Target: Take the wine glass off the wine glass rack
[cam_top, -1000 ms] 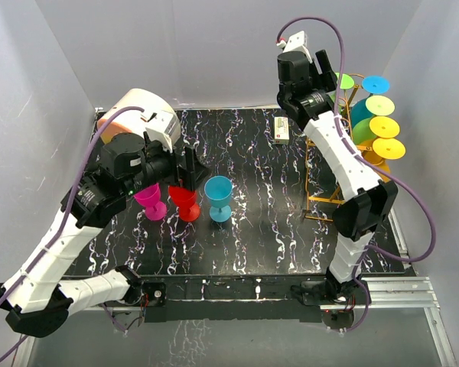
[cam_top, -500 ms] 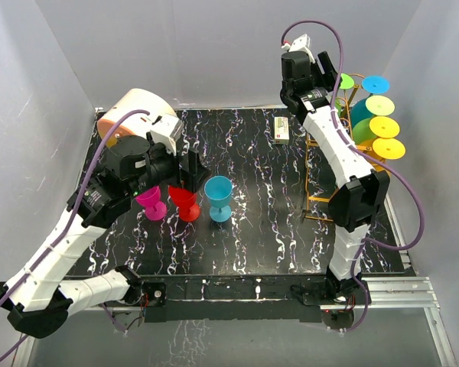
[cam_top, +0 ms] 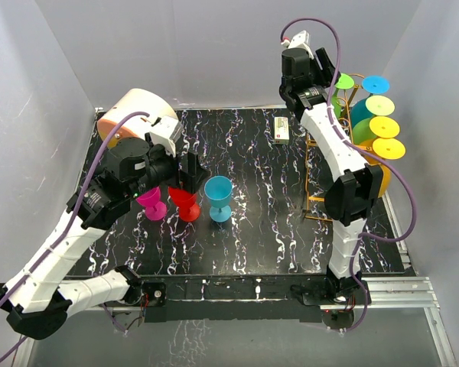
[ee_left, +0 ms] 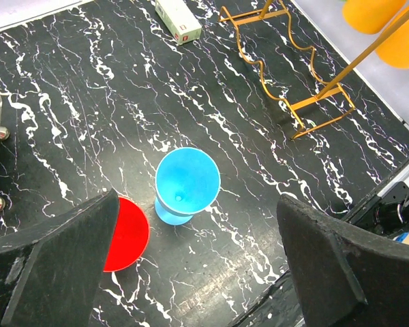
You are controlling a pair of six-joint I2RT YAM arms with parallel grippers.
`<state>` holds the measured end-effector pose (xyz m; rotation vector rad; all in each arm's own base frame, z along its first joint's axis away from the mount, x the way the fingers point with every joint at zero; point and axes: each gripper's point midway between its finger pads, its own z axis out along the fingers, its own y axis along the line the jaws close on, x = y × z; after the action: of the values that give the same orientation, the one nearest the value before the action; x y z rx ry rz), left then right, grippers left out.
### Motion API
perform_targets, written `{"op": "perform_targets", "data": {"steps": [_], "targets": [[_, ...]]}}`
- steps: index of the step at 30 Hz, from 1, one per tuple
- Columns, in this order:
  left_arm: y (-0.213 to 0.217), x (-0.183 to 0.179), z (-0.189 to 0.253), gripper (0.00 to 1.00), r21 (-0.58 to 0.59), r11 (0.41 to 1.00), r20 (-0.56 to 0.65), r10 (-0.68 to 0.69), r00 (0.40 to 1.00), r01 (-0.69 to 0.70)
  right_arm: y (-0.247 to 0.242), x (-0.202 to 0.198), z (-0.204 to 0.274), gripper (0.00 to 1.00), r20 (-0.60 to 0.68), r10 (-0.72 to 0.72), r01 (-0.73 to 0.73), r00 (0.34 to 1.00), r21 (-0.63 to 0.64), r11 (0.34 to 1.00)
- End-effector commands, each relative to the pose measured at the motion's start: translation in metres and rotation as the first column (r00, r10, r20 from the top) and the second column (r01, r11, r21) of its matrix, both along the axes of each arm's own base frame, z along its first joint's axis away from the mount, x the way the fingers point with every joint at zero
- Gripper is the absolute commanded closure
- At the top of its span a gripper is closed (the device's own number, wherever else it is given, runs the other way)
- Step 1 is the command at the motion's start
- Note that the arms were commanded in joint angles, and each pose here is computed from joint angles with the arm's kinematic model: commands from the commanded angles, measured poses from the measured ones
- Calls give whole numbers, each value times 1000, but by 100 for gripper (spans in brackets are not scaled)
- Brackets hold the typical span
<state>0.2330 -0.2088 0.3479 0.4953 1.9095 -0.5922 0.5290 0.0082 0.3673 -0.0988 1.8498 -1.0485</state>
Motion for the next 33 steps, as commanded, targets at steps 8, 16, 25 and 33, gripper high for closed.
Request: {"op": "perform_targets", "data": {"steps": [8, 16, 25, 33], "targets": [[4, -2, 7, 1, 0, 1000, 30, 3, 1000, -3, -19, 7, 26, 48, 118, -42, 38, 992, 39, 999], [4, -1, 7, 1, 6, 1000, 30, 4, 1000, -4, -18, 10, 24, 60, 118, -27, 20, 993, 57, 998], [5, -1, 6, 1, 8, 1000, 31, 5, 1000, -6, -17, 7, 28, 73, 127, -16, 6, 992, 73, 997], [4, -2, 7, 1, 6, 1000, 31, 2, 1000, -3, -17, 7, 30, 83, 131, -12, 3, 991, 71, 997]]}}
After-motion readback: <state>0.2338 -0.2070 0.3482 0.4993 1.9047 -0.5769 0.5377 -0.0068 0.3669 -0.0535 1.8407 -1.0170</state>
